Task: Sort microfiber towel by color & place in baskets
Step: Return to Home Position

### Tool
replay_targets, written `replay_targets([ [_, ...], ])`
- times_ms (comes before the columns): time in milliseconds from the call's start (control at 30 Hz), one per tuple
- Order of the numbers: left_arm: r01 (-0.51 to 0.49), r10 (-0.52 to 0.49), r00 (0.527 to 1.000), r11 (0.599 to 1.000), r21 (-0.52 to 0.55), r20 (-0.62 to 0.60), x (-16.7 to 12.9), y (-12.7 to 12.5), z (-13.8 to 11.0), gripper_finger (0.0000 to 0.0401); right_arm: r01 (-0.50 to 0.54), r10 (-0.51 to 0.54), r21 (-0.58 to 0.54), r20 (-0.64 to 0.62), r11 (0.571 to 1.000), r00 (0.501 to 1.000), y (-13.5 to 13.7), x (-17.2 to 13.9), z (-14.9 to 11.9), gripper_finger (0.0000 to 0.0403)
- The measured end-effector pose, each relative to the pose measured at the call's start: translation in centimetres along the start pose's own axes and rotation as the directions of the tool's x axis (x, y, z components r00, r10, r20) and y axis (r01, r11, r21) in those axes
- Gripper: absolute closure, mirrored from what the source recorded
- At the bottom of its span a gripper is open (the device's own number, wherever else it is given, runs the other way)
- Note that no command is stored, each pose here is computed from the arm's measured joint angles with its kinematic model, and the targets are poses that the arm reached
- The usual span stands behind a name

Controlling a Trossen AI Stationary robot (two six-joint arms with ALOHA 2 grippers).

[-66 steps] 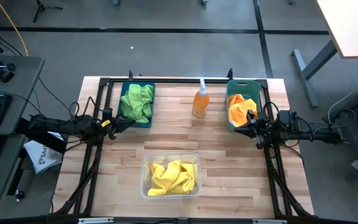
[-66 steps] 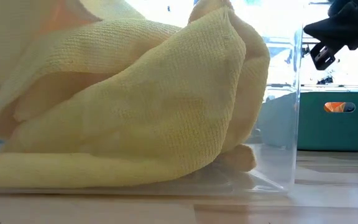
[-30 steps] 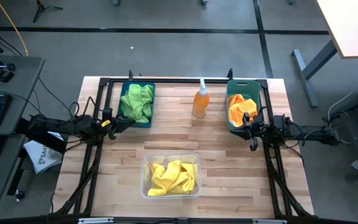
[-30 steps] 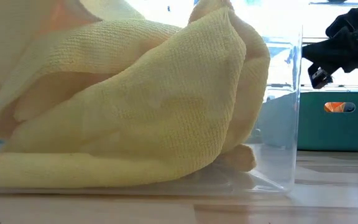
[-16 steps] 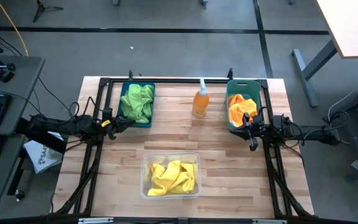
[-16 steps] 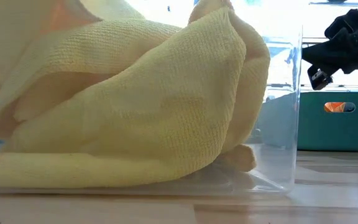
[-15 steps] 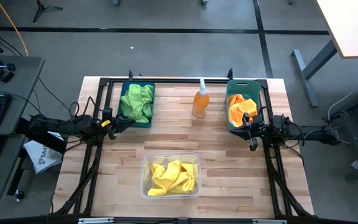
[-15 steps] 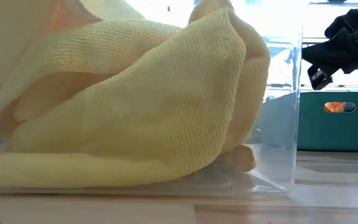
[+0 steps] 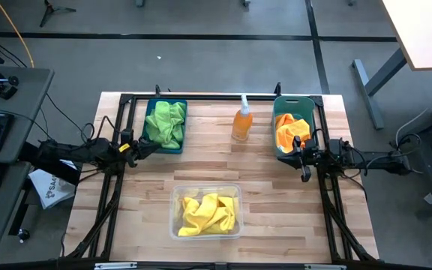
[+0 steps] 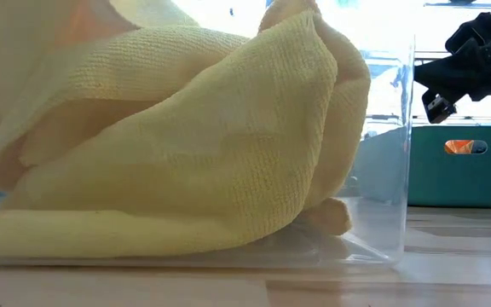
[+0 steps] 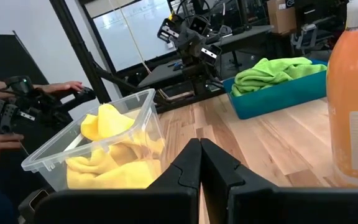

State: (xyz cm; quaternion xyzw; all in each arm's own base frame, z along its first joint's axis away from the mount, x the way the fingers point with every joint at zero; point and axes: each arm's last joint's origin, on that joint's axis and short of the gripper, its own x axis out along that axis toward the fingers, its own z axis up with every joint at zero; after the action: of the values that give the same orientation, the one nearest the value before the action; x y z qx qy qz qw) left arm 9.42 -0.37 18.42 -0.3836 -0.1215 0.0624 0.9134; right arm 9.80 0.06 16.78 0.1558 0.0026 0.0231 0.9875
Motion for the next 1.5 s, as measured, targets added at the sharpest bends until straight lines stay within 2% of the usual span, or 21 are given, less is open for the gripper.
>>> replay_targets([
  [100, 0.009, -0.009, 1.0, 1.0, 0.007, -0.019, 0.0, 0.0, -0.1, 0.0401, 0.0, 0.0, 0.0, 0.0, 1.0, 1.0, 0.0, 0.0, 0.0, 0.0402],
  [300, 0.093, -0.09, 0.989, 0.995, 0.02, -0.121, 0.0, -0.1, -0.5, 0.0401, 0.0, 0.0, 0.0, 0.0, 1.0, 1.0, 0.0, 0.0, 0.0, 0.0402],
  [367, 0.129, -0.115, 0.98, 0.989, 0.076, -0.164, -0.1, -0.1, -0.7, 0.0401, 0.0, 0.0, 0.0, 0.0, 1.0, 1.0, 0.0, 0.0, 0.0, 0.0402],
  [433, 0.186, -0.132, 0.968, 0.949, 0.256, -0.212, -0.1, -0.1, -0.9, 0.0401, 0.001, -0.001, 0.0, -0.001, 1.0, 1.0, 0.0, 0.0, 0.0, 0.0402],
  [533, 0.249, -0.141, 0.961, 0.817, 0.52, -0.239, -0.1, 0.0, -1.1, 0.0401, 0.0, 0.0, 0.0, -0.001, 1.0, 1.0, 0.0, 0.0, 0.0, 0.0402],
  [600, 0.279, -0.136, 0.952, 0.756, 0.592, -0.275, -0.2, 0.1, -1.3, 0.0401, 0.0, 0.0, 0.0, -0.001, 1.0, 1.0, 0.0, 0.0, 0.0, 0.0402],
  [667, 0.291, -0.124, 0.946, 0.732, 0.616, -0.299, -0.2, 0.3, -1.5, 0.0401, 0.0, 0.0, 0.0, -0.001, 1.0, 1.0, 0.0, 0.0, 0.0, 0.0402],
  [867, 0.307, -0.115, 0.937, 0.724, 0.618, -0.33, -0.3, 0.5, -1.7, 0.0401, 0.0, 0.0, 0.0, -0.001, 1.0, 1.0, 0.0, 0.0, 0.0, 0.0402],
  [1033, 0.288, -0.111, 0.938, 0.777, 0.561, -0.327, -0.3, 0.5, -1.7, 0.0401, 0.0, 0.0, 0.0, -0.001, 1.0, 1.0, 0.0, 0.0, 0.0, 0.0402],
  [1133, 0.282, -0.111, 0.938, 0.794, 0.539, -0.327, -0.3, 0.5, -1.7, 0.0401, 0.0, 0.0, 0.0, 0.0, 1.0, 1.0, 0.0, 0.0, 0.0, 0.0402],
  [1500, 0.281, -0.11, 0.939, 0.794, 0.539, -0.326, -0.3, 0.5, -1.7, 0.0401, 0.0, 0.0, 0.0, 0.0, 1.0, 1.0, 0.0, 0.0, 0.0, 0.0402],
])
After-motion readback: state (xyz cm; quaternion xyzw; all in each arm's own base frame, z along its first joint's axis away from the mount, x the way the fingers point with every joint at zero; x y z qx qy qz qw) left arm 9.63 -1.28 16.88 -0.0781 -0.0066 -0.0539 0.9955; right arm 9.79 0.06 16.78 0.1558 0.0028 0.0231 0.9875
